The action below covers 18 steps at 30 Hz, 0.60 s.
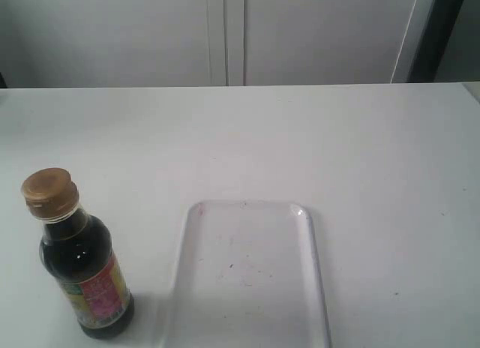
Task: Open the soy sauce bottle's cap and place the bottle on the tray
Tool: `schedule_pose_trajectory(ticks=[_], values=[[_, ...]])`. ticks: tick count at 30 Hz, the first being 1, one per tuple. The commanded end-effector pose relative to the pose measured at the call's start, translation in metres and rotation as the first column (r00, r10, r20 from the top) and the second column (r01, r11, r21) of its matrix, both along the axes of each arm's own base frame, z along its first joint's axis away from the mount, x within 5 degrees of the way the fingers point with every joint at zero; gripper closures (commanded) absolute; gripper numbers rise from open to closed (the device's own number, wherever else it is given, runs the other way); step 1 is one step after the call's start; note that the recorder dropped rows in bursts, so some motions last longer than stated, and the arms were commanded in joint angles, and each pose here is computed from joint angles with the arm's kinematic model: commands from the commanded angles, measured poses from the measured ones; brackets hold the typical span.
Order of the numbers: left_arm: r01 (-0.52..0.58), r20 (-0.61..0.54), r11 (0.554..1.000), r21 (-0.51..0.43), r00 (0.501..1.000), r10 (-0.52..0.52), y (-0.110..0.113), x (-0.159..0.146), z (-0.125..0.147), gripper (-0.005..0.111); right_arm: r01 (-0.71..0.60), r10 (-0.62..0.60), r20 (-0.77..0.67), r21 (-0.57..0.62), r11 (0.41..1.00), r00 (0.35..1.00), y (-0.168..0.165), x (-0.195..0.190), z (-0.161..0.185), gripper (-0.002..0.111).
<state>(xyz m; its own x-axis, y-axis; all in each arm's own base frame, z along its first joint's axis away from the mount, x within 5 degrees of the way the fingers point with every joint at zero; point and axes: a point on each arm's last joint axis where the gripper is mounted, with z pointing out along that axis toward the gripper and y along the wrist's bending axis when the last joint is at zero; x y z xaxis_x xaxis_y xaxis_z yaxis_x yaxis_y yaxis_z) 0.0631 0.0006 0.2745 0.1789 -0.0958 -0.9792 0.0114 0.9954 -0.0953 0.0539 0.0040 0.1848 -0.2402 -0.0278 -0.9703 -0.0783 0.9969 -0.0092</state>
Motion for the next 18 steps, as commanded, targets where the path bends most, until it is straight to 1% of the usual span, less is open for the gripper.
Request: schedule_pose_trajectory(ticks=[1,5,9,13,18], values=[[-0.004,0.01,1.0,0.029,1.0,0.004,0.0,0.01,0.024,0.107,0.0,0.0,0.01,-0.001,1.0,1.0,0.0,0.0,-0.001,0.108],[0.005,0.009,0.999,0.04,1.0,-0.005,-0.001,0.024,0.045,0.107,0.0,0.0,0.01,-0.001,1.0,1.0,0.0,0.0,-0.001,0.108],[0.034,0.02,0.998,0.046,0.999,-0.035,-0.004,0.041,0.059,0.107,0.0,0.0,0.01,-0.001,1.0,1.0,0.0,0.0,-0.001,0.108],[0.136,0.06,0.989,0.062,0.988,-0.14,-0.013,0.056,0.069,0.107,0.0,0.0,0.01,-0.001,1.0,1.0,0.0,0.0,-0.001,0.108],[0.302,0.067,0.948,0.099,0.949,-0.309,-0.029,0.074,0.069,0.107,0.0,0.0,0.01,-0.001,1.0,1.0,0.0,0.0,-0.001,0.108]])
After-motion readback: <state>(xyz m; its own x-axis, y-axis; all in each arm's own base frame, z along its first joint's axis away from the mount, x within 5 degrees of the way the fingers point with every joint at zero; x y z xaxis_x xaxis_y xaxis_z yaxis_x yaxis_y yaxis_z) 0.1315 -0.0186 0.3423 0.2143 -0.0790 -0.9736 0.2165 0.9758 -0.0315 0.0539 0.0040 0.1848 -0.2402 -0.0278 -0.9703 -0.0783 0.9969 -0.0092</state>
